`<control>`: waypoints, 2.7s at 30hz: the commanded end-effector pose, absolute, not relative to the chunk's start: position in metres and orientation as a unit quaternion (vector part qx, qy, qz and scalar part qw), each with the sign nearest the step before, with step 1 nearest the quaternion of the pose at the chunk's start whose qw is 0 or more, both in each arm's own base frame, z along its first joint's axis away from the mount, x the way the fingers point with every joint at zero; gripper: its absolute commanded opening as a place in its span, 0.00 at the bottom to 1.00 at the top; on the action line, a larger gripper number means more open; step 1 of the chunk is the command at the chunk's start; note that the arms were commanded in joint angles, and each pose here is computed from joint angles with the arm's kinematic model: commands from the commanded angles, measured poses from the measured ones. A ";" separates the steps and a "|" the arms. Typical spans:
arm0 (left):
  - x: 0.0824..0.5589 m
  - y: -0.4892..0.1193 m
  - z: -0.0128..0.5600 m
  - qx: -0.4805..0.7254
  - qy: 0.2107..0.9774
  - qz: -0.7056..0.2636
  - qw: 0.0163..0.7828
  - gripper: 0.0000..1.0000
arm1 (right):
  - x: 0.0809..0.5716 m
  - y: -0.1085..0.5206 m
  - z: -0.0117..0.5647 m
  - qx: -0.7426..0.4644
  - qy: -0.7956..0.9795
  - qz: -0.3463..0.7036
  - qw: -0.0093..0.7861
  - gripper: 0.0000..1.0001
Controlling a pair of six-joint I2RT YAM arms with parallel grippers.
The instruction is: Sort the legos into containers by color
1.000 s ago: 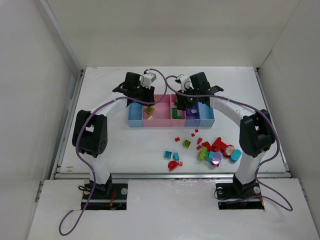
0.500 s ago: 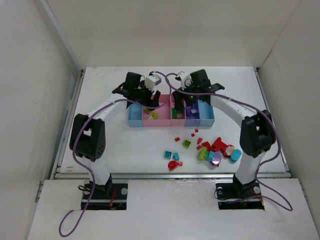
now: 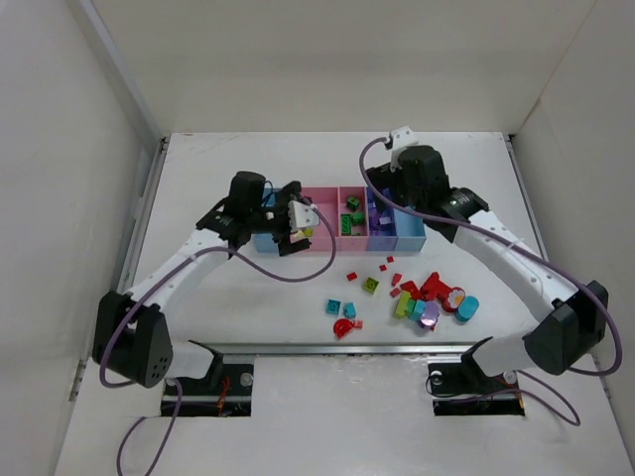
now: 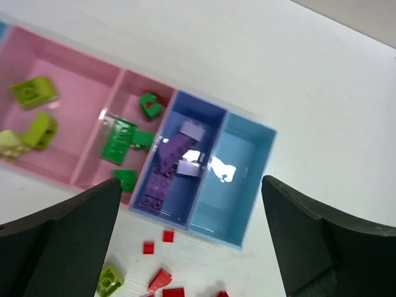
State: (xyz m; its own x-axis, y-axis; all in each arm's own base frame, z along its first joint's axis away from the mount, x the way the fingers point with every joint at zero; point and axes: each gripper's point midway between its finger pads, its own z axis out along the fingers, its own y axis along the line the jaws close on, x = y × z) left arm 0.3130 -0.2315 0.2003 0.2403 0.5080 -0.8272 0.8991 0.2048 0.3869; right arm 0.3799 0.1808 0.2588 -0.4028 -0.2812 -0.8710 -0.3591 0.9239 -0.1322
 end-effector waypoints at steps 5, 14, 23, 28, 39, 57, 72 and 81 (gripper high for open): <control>0.247 -0.244 0.124 0.785 0.490 -0.198 0.324 1.00 | 0.355 0.155 0.248 -0.122 0.859 -0.063 0.494 1.00; 0.182 -0.266 0.081 0.836 0.415 -0.277 0.229 0.91 | 0.316 0.160 0.233 -0.103 0.867 -0.005 0.487 1.00; 0.159 -0.289 0.043 0.843 0.435 -0.268 0.172 0.80 | 0.302 0.151 0.236 -0.097 0.863 0.007 0.495 1.00; 0.163 -0.297 0.033 0.807 0.506 -0.259 0.163 0.72 | 0.301 0.153 0.229 -0.101 0.866 0.009 0.490 1.00; 0.158 -0.278 0.004 0.809 0.533 -0.214 0.120 0.10 | 0.297 0.147 0.231 -0.106 0.862 0.003 0.496 1.00; 0.359 -0.164 0.201 0.317 0.823 -0.131 0.452 0.00 | 0.308 0.114 0.269 -0.003 0.848 -0.088 0.522 1.00; 0.394 -0.112 0.159 0.170 0.852 -0.120 0.480 0.08 | 0.296 0.179 0.261 -0.100 0.855 -0.012 0.509 1.00; 0.394 -0.115 0.144 0.206 0.846 -0.128 0.474 0.18 | 0.261 0.208 0.216 -0.151 0.881 0.085 0.439 1.00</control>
State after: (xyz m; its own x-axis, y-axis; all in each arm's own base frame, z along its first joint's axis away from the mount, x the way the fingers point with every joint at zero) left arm 0.3904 -0.1072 0.1360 -0.5169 0.2254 -0.8258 0.4319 0.9016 -0.0242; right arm 0.2713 0.1881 0.2167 -0.5557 -0.2310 -0.7987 -0.2703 0.9586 -0.0892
